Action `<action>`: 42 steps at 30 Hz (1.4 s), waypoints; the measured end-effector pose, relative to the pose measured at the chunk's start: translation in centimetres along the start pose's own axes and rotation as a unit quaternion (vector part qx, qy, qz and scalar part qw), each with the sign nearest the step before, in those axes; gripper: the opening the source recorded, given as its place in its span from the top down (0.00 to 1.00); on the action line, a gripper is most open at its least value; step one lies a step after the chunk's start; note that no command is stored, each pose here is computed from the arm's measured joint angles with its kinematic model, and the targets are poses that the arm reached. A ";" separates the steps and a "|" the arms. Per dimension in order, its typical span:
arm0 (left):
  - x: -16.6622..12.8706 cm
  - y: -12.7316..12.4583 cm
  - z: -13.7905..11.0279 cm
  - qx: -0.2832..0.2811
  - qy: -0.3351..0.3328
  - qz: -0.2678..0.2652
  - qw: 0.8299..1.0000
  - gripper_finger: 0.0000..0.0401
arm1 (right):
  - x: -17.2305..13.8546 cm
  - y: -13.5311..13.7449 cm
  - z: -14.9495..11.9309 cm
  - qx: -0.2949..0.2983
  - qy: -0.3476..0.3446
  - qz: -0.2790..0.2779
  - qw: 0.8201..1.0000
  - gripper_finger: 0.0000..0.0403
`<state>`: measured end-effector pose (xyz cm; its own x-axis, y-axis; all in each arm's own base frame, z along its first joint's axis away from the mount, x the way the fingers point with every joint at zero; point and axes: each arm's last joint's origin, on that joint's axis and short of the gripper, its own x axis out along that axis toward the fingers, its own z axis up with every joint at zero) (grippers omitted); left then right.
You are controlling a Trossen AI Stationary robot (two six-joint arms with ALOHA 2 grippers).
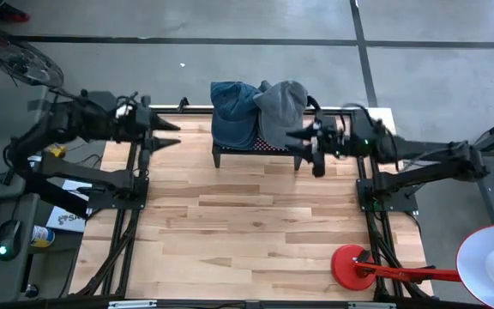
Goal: Pick & Place hat
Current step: Return to Home Position
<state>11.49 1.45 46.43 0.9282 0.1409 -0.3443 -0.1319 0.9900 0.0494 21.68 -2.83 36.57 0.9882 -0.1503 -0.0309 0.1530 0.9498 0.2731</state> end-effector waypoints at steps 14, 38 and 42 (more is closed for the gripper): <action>0.6 -0.6 -13.5 -0.123 -0.186 -0.023 0.975 0.61 | -6.7 -1.8 -9.5 0.092 -0.074 0.049 0.992 0.51; 3.2 -0.9 -22.5 -0.200 -0.185 -0.001 0.962 0.61 | -12.0 -4.1 -15.2 0.117 -0.103 0.051 0.986 0.51; 4.4 -0.9 -23.4 -0.202 -0.192 -0.002 0.960 0.61 | -12.0 -4.1 -15.1 0.098 -0.109 0.044 0.988 0.51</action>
<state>7.55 1.14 22.90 0.9787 0.2028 0.0318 -0.1797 0.9213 -0.3450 9.41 -0.77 21.26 0.9681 -0.1463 0.2034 0.0410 0.8933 0.4476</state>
